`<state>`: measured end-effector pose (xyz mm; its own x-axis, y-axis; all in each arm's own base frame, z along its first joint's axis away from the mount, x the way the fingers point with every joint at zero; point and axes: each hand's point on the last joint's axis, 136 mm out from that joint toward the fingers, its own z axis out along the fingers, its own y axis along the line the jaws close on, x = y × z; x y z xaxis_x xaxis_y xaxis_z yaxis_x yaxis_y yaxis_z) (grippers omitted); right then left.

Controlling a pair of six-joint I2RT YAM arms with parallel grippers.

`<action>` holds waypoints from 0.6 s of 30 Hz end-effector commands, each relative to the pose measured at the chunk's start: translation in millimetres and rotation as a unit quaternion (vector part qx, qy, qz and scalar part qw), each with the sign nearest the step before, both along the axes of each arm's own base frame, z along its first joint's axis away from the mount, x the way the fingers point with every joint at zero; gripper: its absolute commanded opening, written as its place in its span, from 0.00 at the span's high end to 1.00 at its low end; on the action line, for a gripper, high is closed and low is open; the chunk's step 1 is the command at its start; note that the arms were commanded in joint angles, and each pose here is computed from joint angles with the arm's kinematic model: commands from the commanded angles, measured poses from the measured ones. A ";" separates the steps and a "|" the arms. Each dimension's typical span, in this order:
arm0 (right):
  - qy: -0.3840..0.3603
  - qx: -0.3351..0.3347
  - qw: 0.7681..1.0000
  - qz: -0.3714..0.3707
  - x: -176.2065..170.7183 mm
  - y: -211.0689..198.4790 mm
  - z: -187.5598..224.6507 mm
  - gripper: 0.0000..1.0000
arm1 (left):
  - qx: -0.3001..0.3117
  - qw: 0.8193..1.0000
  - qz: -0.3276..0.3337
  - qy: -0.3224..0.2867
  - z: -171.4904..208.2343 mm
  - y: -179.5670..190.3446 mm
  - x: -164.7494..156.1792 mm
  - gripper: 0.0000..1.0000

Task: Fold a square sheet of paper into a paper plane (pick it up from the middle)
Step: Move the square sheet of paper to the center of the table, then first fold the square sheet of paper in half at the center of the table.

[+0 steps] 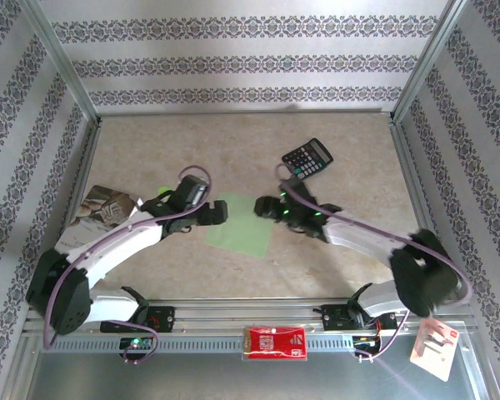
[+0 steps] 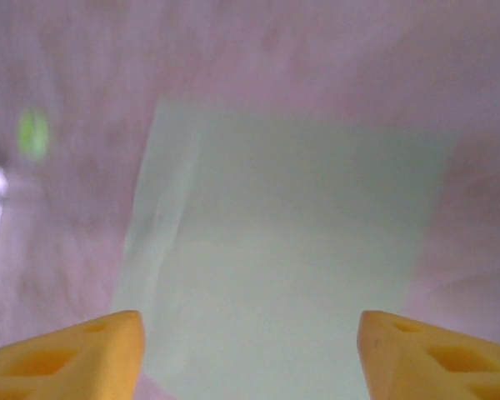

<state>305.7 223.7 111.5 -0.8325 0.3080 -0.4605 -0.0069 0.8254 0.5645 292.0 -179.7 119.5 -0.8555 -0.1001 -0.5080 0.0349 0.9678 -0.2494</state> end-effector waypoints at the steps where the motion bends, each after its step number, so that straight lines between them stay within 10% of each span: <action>1: -0.013 -0.076 0.997 -0.026 -1.3 -71.5 -3.4 0.08 | 0.082 0.994 -0.045 0.050 -16.0 -17.8 -12.8 0.00; 18: -0.046 -0.096 0.990 -0.090 -3.7 -151.7 -2.8 0.02 | 0.164 0.961 -0.131 0.181 -76.4 -85.2 15.5 0.00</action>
<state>305.4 73.2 112.5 -0.7189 0.3649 -0.5917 0.1277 0.9060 0.4036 317.9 -268.3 42.8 -0.9567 0.2021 -0.2095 0.2092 0.9778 -0.0118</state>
